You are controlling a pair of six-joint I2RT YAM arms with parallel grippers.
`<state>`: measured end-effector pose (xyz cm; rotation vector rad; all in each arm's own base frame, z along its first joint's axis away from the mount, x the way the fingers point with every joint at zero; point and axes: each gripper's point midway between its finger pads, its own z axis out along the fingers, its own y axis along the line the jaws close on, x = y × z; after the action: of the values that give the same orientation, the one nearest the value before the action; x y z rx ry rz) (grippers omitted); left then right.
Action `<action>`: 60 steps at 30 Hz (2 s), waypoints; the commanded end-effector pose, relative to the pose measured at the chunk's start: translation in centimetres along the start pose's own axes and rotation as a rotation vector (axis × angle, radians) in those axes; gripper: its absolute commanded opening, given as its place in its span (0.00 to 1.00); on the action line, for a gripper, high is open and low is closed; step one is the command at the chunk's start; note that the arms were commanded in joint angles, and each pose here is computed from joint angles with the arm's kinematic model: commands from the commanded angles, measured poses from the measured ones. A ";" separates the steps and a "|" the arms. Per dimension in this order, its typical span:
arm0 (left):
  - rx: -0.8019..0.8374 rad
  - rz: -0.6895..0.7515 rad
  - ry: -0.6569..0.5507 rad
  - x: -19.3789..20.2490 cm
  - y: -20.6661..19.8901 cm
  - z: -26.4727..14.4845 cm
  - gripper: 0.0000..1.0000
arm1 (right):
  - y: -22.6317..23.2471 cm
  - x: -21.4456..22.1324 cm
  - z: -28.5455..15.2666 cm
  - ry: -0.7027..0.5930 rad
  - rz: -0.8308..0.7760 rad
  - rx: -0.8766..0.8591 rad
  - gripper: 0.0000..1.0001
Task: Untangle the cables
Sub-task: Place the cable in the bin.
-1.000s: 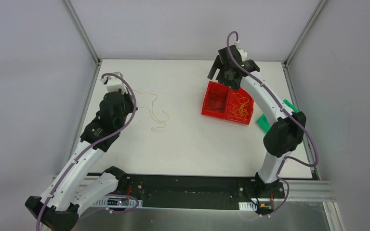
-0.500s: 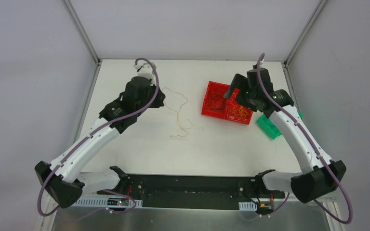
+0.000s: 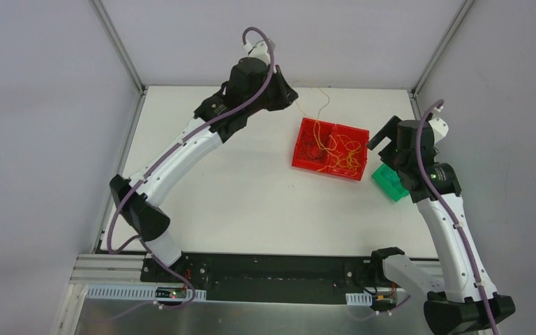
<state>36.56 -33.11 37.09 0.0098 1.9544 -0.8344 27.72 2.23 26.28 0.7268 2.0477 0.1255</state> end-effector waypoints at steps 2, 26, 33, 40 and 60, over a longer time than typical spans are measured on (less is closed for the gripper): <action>0.113 -0.071 -0.050 -2.1 -4.4 5.3 0.00 | -1.7 -3.7 -1.3 -0.149 0.010 0.085 0.99; -0.257 0.693 -0.036 15.4 -2.1 18.8 0.00 | -4.0 -1.7 -1.7 -0.090 0.098 0.105 0.99; -0.289 0.650 0.067 19.8 0.3 19.8 0.00 | -4.0 -0.9 -1.1 -0.040 0.144 0.093 0.99; -0.270 0.574 0.142 22.8 1.1 20.1 0.00 | -3.9 -0.6 -0.7 -0.013 0.181 0.078 0.99; -0.146 0.481 0.053 14.8 -4.5 14.5 0.69 | -0.5 0.3 3.0 0.221 0.312 -0.053 0.98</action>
<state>39.66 -50.88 13.44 0.4846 2.0502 -0.2552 28.10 -0.38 22.27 1.0598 2.1361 0.2812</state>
